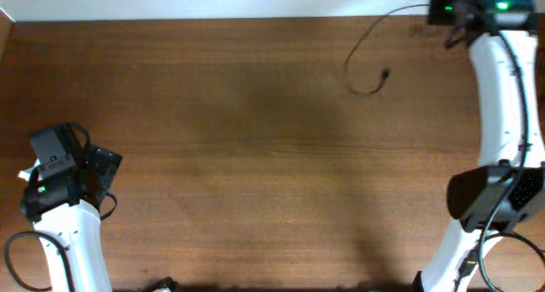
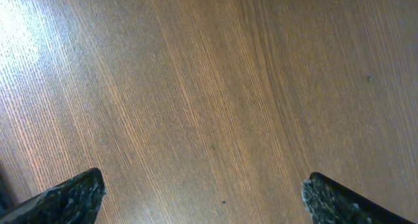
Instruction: Untangle cables
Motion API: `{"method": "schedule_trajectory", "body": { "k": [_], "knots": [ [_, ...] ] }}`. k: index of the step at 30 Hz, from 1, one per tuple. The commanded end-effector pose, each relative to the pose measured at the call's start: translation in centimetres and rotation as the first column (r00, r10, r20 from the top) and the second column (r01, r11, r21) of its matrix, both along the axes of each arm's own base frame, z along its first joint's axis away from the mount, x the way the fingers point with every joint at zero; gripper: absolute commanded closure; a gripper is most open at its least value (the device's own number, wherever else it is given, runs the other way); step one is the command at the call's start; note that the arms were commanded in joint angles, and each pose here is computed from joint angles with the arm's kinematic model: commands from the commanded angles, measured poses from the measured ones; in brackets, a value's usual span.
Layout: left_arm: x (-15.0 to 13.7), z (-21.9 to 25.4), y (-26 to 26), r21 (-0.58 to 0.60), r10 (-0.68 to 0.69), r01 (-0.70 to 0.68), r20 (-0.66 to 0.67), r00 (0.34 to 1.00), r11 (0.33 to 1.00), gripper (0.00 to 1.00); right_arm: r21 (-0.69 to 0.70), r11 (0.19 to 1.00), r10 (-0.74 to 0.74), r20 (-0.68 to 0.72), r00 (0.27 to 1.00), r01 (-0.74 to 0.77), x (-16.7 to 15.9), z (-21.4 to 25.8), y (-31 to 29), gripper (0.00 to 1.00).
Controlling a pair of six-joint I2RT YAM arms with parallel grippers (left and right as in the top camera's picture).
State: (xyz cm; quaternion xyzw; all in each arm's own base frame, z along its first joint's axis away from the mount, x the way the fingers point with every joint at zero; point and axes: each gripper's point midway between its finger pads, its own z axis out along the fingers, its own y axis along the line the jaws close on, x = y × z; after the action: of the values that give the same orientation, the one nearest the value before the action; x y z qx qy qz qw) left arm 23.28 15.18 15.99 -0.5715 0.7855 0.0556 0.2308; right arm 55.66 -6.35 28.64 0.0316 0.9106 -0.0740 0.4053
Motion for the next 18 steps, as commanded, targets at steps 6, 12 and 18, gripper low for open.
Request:
{"method": "schedule_trajectory", "body": {
  "k": [6,12,18],
  "knots": [
    [-0.1,0.3,0.1,0.002,0.014,-0.014,0.013,1.0,1.0,0.01,-0.007,0.999,-0.046,0.157,0.987,0.048,-0.9,6.9,-6.2,0.96],
    [-0.1,0.3,0.1,0.002,0.014,-0.014,0.013,1.0,1.0,0.01,0.049,0.997,0.041,0.352,0.935,-0.063,-3.5,16.9,-1.3,0.96],
    [-0.1,0.3,0.1,0.002,0.014,-0.014,0.013,1.0,1.0,0.01,0.077,0.996,0.02,0.346,0.938,-0.049,-5.1,17.8,-0.9,0.96]
  ]
}}
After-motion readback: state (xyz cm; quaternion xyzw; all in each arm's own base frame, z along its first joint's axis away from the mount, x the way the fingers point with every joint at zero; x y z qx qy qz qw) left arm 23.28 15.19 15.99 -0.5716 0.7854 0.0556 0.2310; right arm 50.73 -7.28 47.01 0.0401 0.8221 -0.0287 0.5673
